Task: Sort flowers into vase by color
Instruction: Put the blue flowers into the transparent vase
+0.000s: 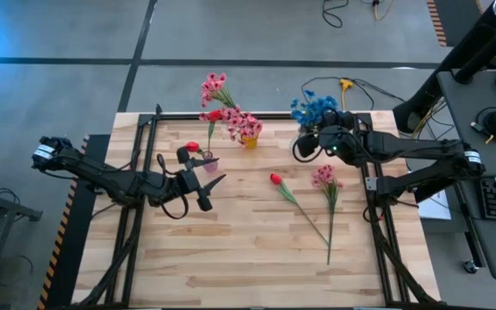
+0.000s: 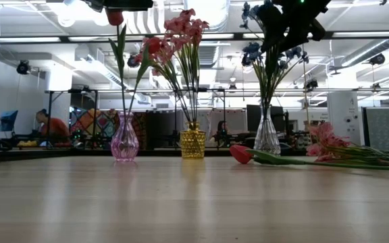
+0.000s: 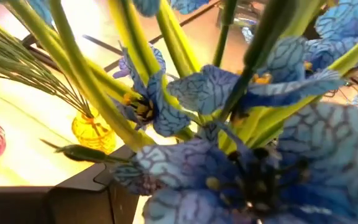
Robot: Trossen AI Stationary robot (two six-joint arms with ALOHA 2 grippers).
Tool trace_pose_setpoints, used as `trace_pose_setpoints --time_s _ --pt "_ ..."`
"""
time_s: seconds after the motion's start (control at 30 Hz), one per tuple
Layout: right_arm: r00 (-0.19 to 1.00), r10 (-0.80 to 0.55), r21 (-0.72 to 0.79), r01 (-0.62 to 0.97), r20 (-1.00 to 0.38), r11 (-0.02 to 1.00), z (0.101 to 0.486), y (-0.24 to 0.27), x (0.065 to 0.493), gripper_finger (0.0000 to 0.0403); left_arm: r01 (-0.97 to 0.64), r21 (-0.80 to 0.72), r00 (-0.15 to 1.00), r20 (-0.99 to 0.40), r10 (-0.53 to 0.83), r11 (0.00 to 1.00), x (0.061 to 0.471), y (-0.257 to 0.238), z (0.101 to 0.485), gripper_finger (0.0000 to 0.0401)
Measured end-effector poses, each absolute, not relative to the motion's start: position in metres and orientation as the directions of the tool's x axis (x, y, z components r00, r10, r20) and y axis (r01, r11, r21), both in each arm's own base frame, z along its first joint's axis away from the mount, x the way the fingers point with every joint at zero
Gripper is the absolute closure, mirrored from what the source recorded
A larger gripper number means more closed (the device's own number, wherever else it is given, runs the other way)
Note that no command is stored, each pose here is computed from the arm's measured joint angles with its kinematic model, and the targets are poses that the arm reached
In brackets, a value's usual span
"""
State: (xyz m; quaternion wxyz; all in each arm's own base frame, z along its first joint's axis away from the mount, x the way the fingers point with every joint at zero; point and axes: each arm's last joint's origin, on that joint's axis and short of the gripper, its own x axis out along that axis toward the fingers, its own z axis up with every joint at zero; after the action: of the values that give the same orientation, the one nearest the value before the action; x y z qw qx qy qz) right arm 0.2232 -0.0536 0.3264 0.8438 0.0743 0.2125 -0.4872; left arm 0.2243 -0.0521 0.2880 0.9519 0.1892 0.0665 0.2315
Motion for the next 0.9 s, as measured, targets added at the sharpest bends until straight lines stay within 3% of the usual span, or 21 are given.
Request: trace_pose_setpoints --time_s 0.37,0.9 --pt "0.463 -0.767 -0.038 0.845 -0.445 0.533 0.34 -0.053 0.222 0.0146 -0.415 0.391 0.884 -0.039 0.466 0.821 0.224 -0.052 0.288 0.0189" --pt "0.436 -0.751 -0.028 0.856 -0.496 0.516 0.348 -0.051 0.215 0.0191 -0.415 0.391 0.884 -0.039 0.466 0.821 0.224 -0.052 0.288 0.0189"
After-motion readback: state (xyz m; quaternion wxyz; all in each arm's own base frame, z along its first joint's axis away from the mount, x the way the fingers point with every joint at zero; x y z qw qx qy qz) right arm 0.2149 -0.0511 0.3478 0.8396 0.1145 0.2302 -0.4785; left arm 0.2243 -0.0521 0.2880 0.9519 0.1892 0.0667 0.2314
